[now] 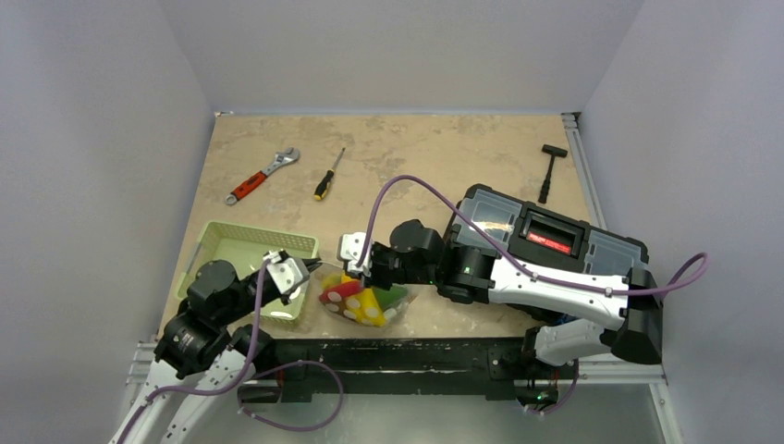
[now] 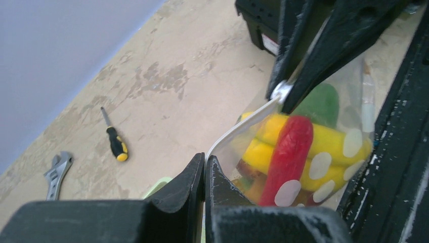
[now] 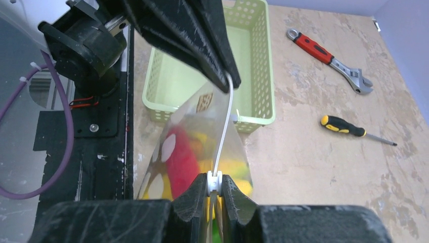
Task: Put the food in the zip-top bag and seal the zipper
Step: Zip the zipper food storage bag at the center of the board.
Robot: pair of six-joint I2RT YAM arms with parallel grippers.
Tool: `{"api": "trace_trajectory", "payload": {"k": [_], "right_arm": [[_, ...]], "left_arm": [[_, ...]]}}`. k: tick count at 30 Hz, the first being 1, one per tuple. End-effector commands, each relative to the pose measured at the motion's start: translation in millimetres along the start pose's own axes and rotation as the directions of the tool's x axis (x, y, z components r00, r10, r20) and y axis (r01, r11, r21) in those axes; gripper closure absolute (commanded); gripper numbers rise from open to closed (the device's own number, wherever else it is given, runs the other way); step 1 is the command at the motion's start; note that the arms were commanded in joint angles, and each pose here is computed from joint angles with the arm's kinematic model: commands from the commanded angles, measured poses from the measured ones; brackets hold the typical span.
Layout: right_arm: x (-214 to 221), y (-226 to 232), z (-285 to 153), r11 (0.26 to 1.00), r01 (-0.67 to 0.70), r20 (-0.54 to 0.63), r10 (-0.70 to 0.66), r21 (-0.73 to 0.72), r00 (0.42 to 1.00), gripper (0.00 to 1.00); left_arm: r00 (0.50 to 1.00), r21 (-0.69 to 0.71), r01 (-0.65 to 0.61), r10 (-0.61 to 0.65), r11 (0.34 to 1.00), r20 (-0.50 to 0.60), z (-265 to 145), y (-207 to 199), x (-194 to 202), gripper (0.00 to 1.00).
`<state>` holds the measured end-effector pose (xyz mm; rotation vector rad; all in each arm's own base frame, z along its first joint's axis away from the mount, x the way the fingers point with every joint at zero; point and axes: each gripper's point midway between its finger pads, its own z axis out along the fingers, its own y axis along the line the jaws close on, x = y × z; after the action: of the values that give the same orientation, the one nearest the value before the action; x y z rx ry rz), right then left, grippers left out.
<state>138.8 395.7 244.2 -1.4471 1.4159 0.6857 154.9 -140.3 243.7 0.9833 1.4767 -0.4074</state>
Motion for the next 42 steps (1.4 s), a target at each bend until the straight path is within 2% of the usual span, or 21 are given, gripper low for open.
{"api": "trace_trajectory", "payload": {"k": [1, 12, 23, 27, 31, 32, 34, 36, 37, 40, 42], "right_arm": [[-1, -5, -29, 0.998, -0.044, 0.003, 0.044, 0.046, 0.999, 1.0], [33, -1, -55, 0.983, -0.152, -0.033, 0.156, 0.102, 0.987, 1.0], [39, 1, -89, 0.957, -0.246, 0.028, 0.244, 0.153, 0.969, 1.0], [44, 3, -95, 0.952, -0.265, 0.026, 0.265, 0.156, 0.964, 1.0], [41, 4, -93, 0.952, -0.27, 0.036, 0.267, 0.147, 0.963, 0.99], [41, 4, -90, 0.952, -0.267, 0.029, 0.266, 0.146, 0.964, 0.94], [39, 2, -86, 0.955, -0.259, 0.02, 0.259, 0.146, 0.966, 0.76], [33, -1, -81, 0.955, -0.257, 0.021, 0.257, 0.15, 0.966, 0.49], [27, -4, -79, 0.954, -0.258, 0.031, 0.256, 0.155, 0.966, 0.4], [2, -16, -73, 0.942, -0.285, 0.071, 0.276, 0.178, 0.958, 0.24], [-11, -23, -66, 0.934, -0.302, 0.09, 0.29, 0.193, 0.953, 0.19]], "left_arm": [[0.995, -0.301, 0.01, -0.039, 0.954, -0.09, -17, 50, 15, 1.0], [0.983, -0.441, 0.007, -0.086, 0.898, -0.161, -30, 71, 33, 1.0], [0.969, -0.52, -0.015, -0.116, 0.854, -0.22, -40, 84, 46, 1.0], [0.97, -0.515, -0.012, -0.115, 0.857, -0.214, -40, 83, 46, 1.0], [0.981, -0.413, 0.007, -0.086, 0.911, -0.175, -26, 67, 39, 1.0], [0.984, -0.392, 0.012, -0.082, 0.92, -0.161, -23, 63, 36, 1.0], [0.989, -0.353, 0.013, -0.065, 0.935, -0.135, -20, 57, 31, 1.0], [0.992, -0.342, 0.009, -0.052, 0.94, -0.115, -20, 55, 29, 1.0], [0.994, -0.327, 0.009, -0.045, 0.945, -0.104, -19, 52, 27, 1.0], [0.996, -0.306, 0.008, -0.036, 0.952, -0.086, -19, 47, 25, 1.0], [0.996, -0.294, 0.007, -0.032, 0.956, -0.08, -17, 46, 24, 1.0]]}}
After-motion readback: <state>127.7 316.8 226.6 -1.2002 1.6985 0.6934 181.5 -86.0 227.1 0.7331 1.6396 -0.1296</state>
